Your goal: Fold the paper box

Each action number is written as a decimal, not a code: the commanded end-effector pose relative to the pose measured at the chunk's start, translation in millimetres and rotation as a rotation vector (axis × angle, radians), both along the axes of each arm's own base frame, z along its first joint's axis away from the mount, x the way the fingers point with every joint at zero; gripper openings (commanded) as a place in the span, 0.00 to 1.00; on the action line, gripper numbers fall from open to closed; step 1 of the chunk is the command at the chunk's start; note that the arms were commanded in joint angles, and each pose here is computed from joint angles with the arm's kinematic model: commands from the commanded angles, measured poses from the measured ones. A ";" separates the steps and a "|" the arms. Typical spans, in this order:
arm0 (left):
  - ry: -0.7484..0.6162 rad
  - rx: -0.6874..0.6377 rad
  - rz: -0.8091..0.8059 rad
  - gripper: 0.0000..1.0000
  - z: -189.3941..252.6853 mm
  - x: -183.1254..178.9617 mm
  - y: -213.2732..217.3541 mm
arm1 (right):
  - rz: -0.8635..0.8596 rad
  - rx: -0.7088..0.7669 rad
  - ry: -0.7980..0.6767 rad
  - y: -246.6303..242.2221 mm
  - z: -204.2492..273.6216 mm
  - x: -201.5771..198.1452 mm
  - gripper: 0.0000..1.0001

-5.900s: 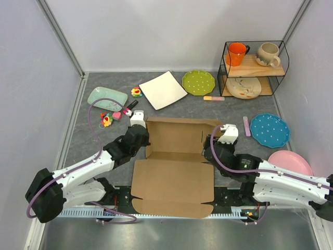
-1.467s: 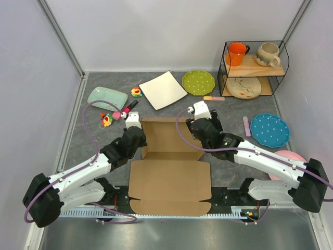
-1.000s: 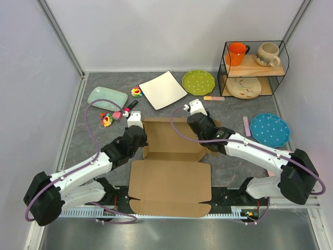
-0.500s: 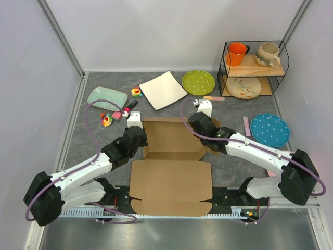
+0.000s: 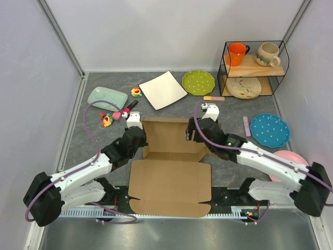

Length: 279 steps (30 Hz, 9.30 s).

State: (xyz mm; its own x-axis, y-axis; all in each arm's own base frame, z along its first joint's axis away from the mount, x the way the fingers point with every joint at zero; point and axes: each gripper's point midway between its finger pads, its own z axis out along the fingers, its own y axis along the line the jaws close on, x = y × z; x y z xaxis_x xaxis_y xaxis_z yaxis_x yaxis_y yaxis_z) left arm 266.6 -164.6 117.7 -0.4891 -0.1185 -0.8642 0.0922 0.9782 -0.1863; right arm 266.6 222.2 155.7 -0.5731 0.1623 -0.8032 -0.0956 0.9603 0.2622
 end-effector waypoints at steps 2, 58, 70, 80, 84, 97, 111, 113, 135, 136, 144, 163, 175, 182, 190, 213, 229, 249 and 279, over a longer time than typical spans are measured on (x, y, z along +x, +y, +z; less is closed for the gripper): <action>0.018 0.001 0.024 0.02 -7.8 -3.9 4.0 | 0.038 -0.064 -0.133 -32.1 52.0 -12.8 0.84; -0.065 -0.061 -0.004 0.02 3.0 3.7 -5.9 | 0.361 0.004 0.009 13.4 -51.9 -66.5 0.29; -0.090 -0.050 0.018 0.02 5.8 3.1 2.2 | 0.141 0.043 -0.222 -37.1 50.3 -49.0 0.83; -0.095 -0.057 0.023 0.02 5.8 1.4 4.4 | -0.281 0.084 -0.349 -125.9 81.9 -42.0 0.73; -0.100 -0.060 0.031 0.02 6.9 1.0 6.7 | -0.392 0.085 -0.280 -142.1 54.6 -39.1 0.64; -0.099 -0.077 0.014 0.02 10.2 0.3 2.0 | -0.073 0.100 -0.120 -70.1 -17.9 -24.5 0.74; -0.101 -0.064 -0.003 0.02 14.2 3.7 -2.5 | 0.083 0.056 -0.197 -35.0 4.0 -2.9 0.83; -0.098 -0.058 -0.011 0.02 13.9 4.5 -4.4 | 0.090 0.071 -0.230 -29.2 13.0 2.7 0.84; -0.117 -0.049 -0.049 0.02 19.5 7.5 -12.2 | 0.034 -0.221 -0.109 -27.5 -47.7 40.4 0.31; -0.117 -0.052 -0.049 0.02 19.9 7.3 -12.8 | 0.025 -0.237 -0.101 -30.9 -49.7 39.7 0.27; -0.119 -0.071 -0.052 0.02 22.6 8.8 -16.9 | -0.091 -0.357 -0.079 -56.7 -52.1 42.5 0.00; -0.102 -0.062 -0.033 0.02 14.5 9.1 -14.4 | -0.029 -0.305 0.045 -58.6 -82.6 6.6 0.19; -0.369 -0.165 -0.076 0.02 60.2 25.7 -26.9 | -0.109 -0.141 -0.305 -54.5 -17.2 27.9 0.00; -0.650 -0.235 -0.048 0.05 101.7 38.2 -25.5 | -0.150 -0.064 -0.555 -44.8 37.1 52.3 0.00; -0.737 -0.254 -0.072 0.06 104.0 52.5 -44.1 | -0.162 -0.014 -0.614 -36.1 21.8 76.2 0.03; -0.590 -0.161 -0.068 0.04 11.0 22.6 -50.2 | -0.141 0.023 -0.283 -76.8 -73.4 12.7 0.73; -0.540 -0.081 -0.012 0.02 1.3 24.4 -57.5 | -0.121 -0.039 -0.201 -85.0 -56.9 -2.2 0.80; -0.543 -0.020 -0.058 0.02 10.6 16.2 -57.3 | -0.382 -0.256 -0.258 -88.7 -78.7 62.4 0.00; -0.438 0.083 0.005 0.42 -12.5 28.0 -58.2 | -0.323 -0.253 -0.204 -87.8 -84.8 51.0 0.00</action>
